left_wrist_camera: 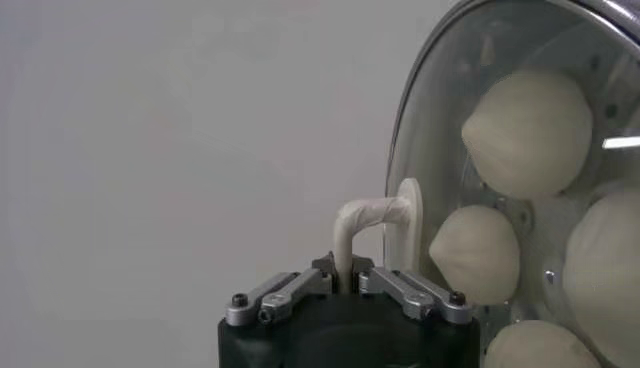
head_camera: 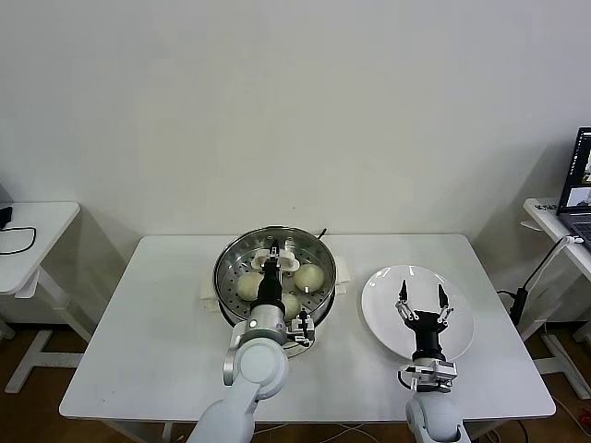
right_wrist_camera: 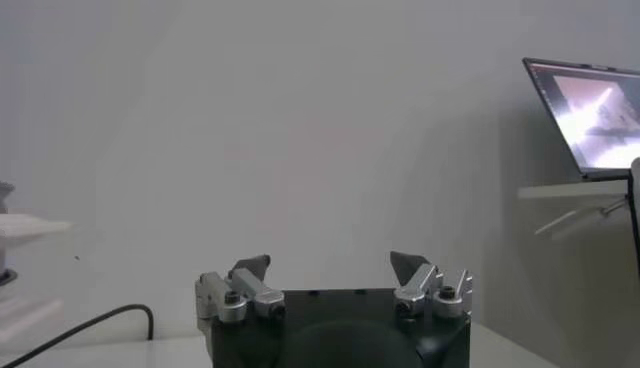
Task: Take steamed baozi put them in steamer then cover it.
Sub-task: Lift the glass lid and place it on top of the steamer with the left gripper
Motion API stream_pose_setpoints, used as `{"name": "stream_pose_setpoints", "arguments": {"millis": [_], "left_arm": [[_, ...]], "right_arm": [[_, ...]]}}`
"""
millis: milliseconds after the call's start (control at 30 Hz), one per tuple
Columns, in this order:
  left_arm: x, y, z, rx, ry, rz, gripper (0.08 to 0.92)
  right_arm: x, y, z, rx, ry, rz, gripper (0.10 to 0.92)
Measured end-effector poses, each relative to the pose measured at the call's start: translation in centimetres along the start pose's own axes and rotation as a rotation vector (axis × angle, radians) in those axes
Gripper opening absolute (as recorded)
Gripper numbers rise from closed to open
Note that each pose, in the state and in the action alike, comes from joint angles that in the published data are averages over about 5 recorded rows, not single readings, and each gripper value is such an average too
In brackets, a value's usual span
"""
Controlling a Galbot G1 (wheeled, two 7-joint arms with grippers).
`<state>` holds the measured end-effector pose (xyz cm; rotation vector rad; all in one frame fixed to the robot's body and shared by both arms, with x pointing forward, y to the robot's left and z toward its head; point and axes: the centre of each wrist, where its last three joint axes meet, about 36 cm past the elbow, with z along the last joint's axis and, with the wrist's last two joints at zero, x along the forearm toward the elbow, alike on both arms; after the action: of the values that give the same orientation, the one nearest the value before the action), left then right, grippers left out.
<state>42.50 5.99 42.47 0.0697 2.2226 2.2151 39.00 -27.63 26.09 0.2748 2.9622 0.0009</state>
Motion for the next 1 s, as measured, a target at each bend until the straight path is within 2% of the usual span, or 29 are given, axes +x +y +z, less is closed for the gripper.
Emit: {"name": "stream_pose_setpoints", "arguments": {"millis": [200, 500, 733, 1000], "left_arm": [[0.0, 0.0, 0.1, -0.002, 0.002, -0.001, 0.218], [0.4, 0.4, 0.4, 0.004, 0.003, -0.005, 0.46], [1.8, 1.1, 0.8, 0.026, -0.011, -0.007, 0.657], [4.8, 2.2, 1.8, 0.069, -0.032, 0.005, 0.799]], "right_arm": [[0.0, 0.0, 0.0, 0.0, -0.001, 0.001, 0.823], [-0.1, 0.0, 0.0, 0.001, -0.003, -0.002, 0.823], [-0.4, 0.1, -0.1, 0.0, -0.006, -0.005, 0.823], [-0.7, 0.5, -0.1, -0.006, -0.01, -0.007, 0.823]]}}
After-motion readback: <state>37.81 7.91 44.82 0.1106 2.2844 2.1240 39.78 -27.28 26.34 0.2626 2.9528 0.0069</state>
